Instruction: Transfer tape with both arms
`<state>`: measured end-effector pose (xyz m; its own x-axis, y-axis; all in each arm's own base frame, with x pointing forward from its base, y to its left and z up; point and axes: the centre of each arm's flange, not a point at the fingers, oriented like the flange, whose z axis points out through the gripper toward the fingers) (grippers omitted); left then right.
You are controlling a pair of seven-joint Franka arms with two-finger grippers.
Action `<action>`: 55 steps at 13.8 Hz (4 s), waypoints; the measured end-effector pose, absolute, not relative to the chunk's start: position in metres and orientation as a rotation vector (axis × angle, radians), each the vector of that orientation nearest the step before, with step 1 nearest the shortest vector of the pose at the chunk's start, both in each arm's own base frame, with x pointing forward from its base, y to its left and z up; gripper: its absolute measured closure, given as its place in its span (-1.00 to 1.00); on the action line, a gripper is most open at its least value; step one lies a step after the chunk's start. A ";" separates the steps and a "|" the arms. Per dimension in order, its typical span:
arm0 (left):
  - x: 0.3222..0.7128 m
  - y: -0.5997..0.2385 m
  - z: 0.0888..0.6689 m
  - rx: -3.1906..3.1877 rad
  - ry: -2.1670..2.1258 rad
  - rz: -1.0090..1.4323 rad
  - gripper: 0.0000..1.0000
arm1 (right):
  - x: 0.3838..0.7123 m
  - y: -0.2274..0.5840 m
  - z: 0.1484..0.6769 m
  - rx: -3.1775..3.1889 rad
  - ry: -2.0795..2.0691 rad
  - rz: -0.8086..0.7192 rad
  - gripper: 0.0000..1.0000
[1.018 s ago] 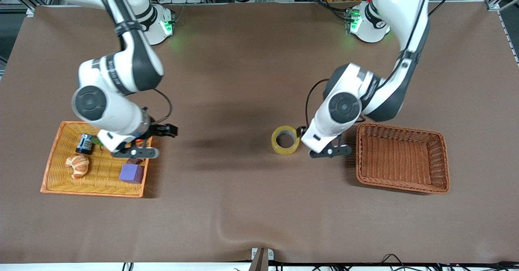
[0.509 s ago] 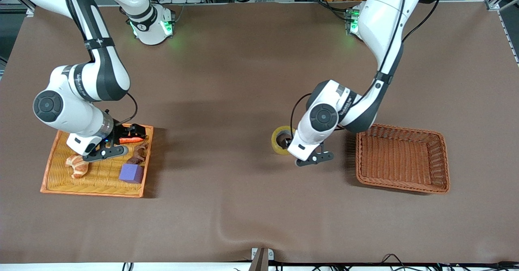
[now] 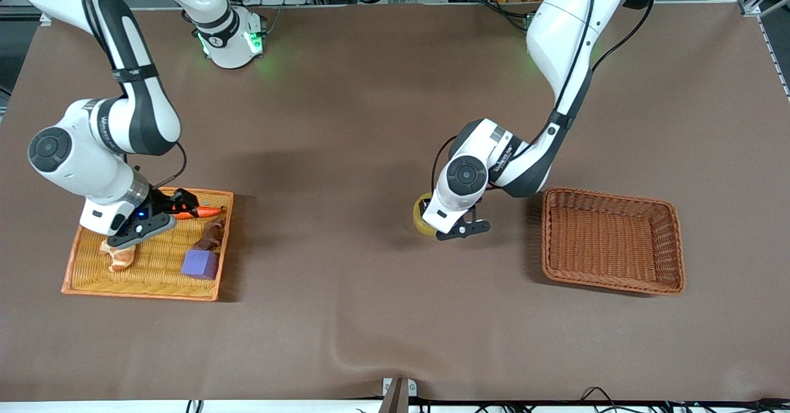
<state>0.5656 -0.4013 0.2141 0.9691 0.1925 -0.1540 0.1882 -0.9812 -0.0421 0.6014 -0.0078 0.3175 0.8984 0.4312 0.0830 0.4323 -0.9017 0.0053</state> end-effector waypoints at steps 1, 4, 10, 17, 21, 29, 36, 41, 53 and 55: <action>0.564 -0.400 0.208 -3.081 -0.296 0.257 -0.93 | 0.601 -0.012 0.316 -3.048 -0.698 -0.131 -1.00; 0.562 -0.398 0.195 -3.066 -0.299 0.277 -0.27 | 0.602 -0.012 0.319 -3.043 -0.746 -0.160 -1.00; 0.576 -0.383 0.212 -2.999 -0.379 0.299 0.54 | 0.608 -0.035 0.329 -3.051 -0.790 -0.235 -1.00; 0.651 -0.245 0.366 -2.952 -0.489 0.100 0.55 | 0.621 -0.032 0.360 -3.044 -0.790 -0.249 -1.00; 0.677 -0.115 0.367 -2.950 -0.482 0.178 0.55 | 0.629 -0.034 0.382 -3.045 -0.737 -0.214 -1.00; 0.684 0.026 0.217 -2.951 -0.480 0.402 0.55 | 0.637 -0.028 0.410 -3.067 -0.487 -0.129 -1.00; 0.700 0.020 0.325 -2.989 -0.460 0.218 -0.79 | 0.645 -0.030 0.411 -3.077 -0.348 -0.043 -1.00; 0.638 0.019 0.566 -3.023 -0.265 -0.045 -1.00 | 0.648 -0.032 0.408 -3.087 -0.288 -0.045 -1.00; 0.535 0.006 0.686 -3.145 -0.018 -0.080 -1.00 | 0.570 -0.042 0.589 -3.103 -0.152 -0.055 -1.00; 0.539 0.001 0.680 -3.155 -0.006 -0.061 -1.00 | 0.567 -0.041 0.595 -3.106 -0.142 -0.068 -1.00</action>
<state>0.5389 0.0014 0.6797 0.9992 0.0038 0.0386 0.0033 -0.9999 0.0137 0.5667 -0.0406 0.5948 0.9949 0.0906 0.0449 0.0920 -0.9953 -0.0294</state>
